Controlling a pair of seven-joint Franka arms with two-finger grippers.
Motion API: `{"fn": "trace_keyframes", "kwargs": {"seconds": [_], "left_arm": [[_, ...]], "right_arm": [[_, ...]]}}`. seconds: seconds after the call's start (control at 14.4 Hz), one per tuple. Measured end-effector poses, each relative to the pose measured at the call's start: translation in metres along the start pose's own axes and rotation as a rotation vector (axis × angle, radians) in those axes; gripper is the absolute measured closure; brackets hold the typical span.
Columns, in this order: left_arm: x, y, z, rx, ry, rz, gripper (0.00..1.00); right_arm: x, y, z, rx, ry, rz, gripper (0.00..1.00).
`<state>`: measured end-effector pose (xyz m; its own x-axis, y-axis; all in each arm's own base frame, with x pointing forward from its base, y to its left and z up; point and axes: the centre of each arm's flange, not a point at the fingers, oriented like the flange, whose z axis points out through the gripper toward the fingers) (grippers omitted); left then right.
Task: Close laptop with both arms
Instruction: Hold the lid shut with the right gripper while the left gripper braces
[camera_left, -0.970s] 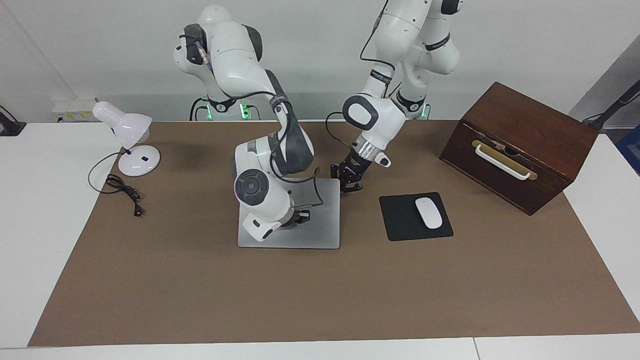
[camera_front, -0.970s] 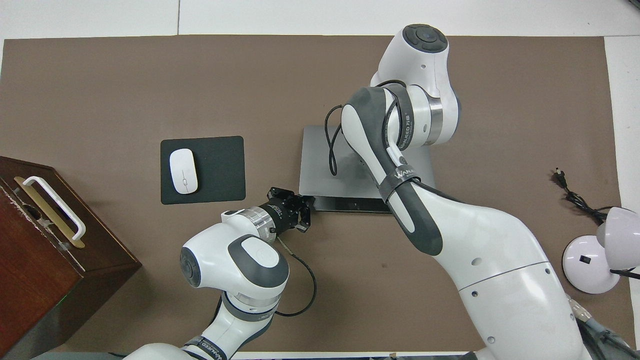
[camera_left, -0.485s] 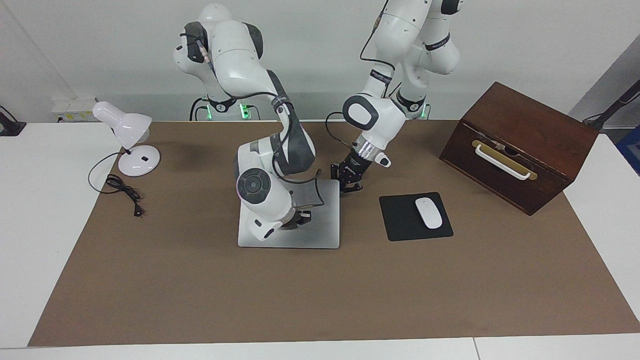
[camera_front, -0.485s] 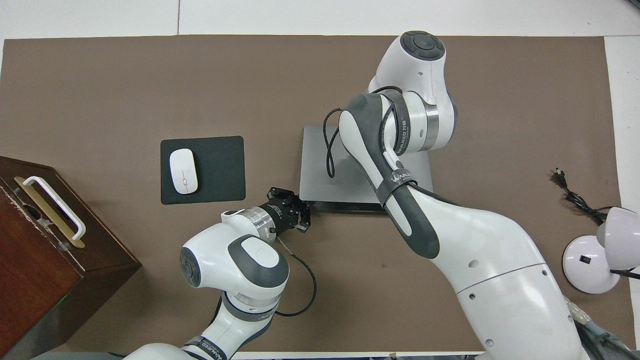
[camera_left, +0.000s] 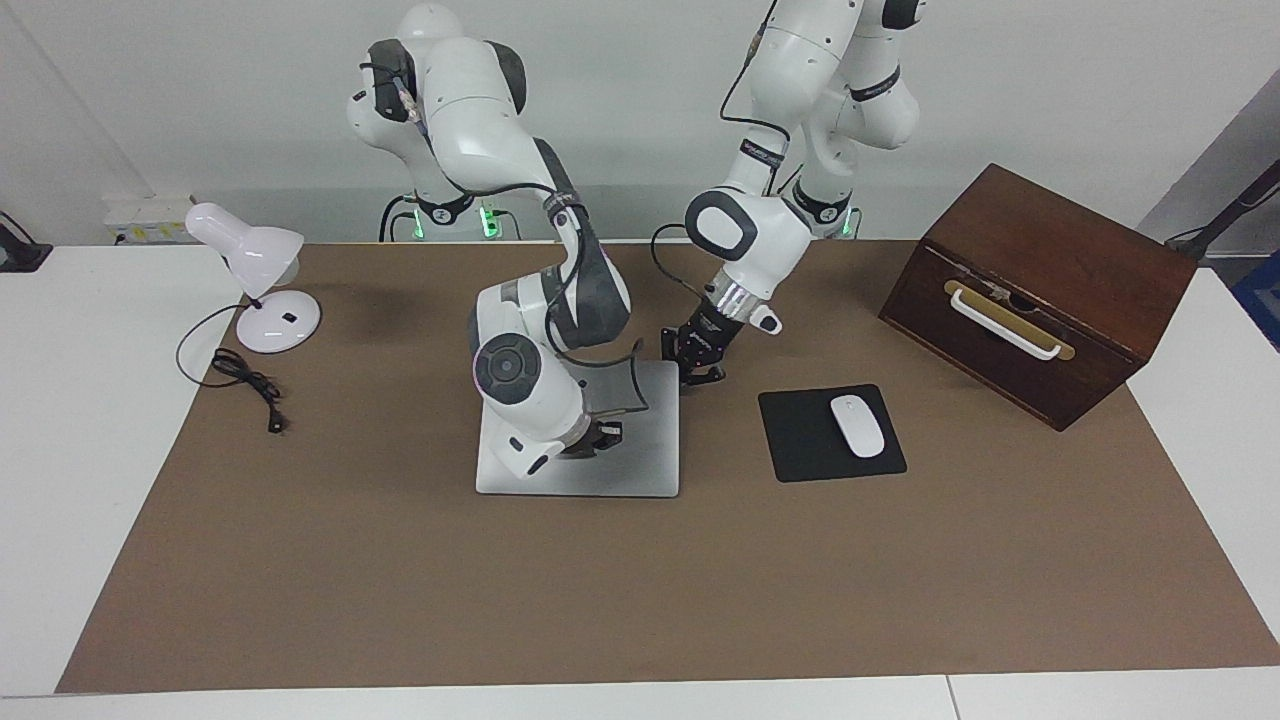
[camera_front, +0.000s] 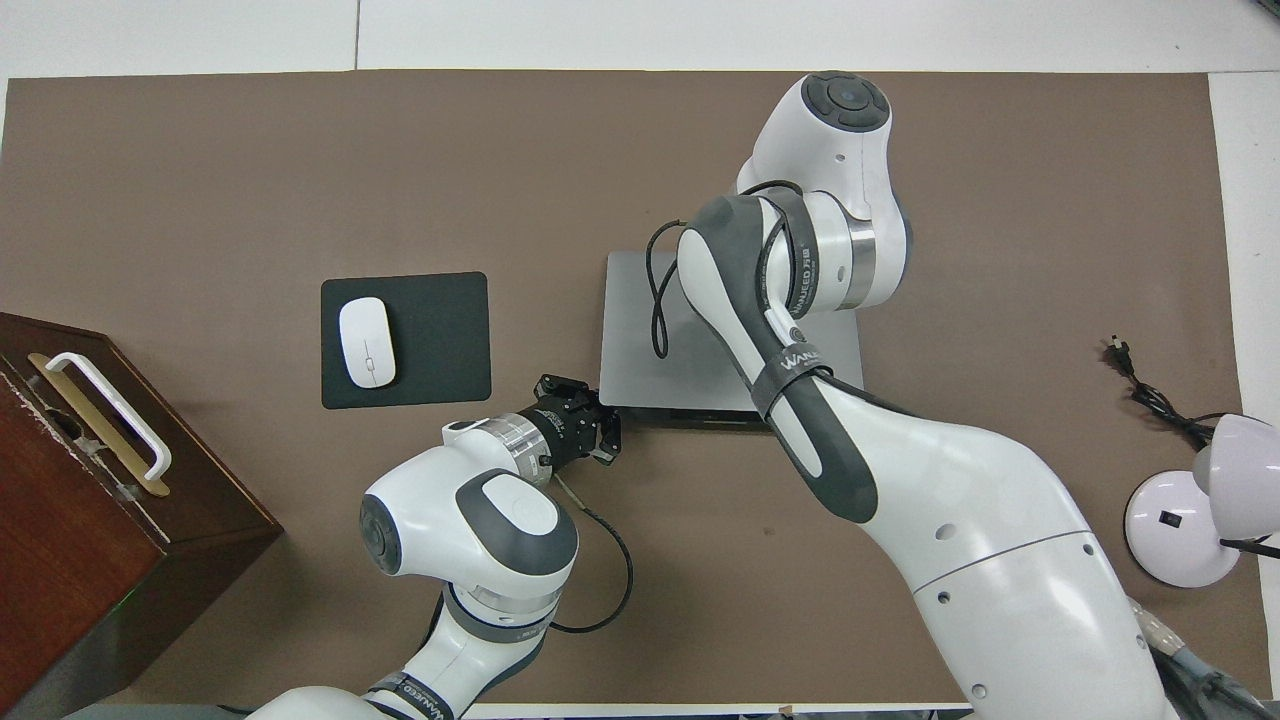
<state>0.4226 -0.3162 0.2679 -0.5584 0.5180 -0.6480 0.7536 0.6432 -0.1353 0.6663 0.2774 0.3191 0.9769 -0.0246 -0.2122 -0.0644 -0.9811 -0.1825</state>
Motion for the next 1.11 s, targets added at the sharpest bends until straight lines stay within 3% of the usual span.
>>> {"fn": "trace_keyframes", "kwargs": {"seconds": [1.11], "left_arm": [[0.0001, 0.0, 0.0, 0.0, 0.0, 0.0, 0.99]], "right_arm": [[-0.004, 0.002, 0.0041, 0.008, 0.018, -0.006, 0.99]]}}
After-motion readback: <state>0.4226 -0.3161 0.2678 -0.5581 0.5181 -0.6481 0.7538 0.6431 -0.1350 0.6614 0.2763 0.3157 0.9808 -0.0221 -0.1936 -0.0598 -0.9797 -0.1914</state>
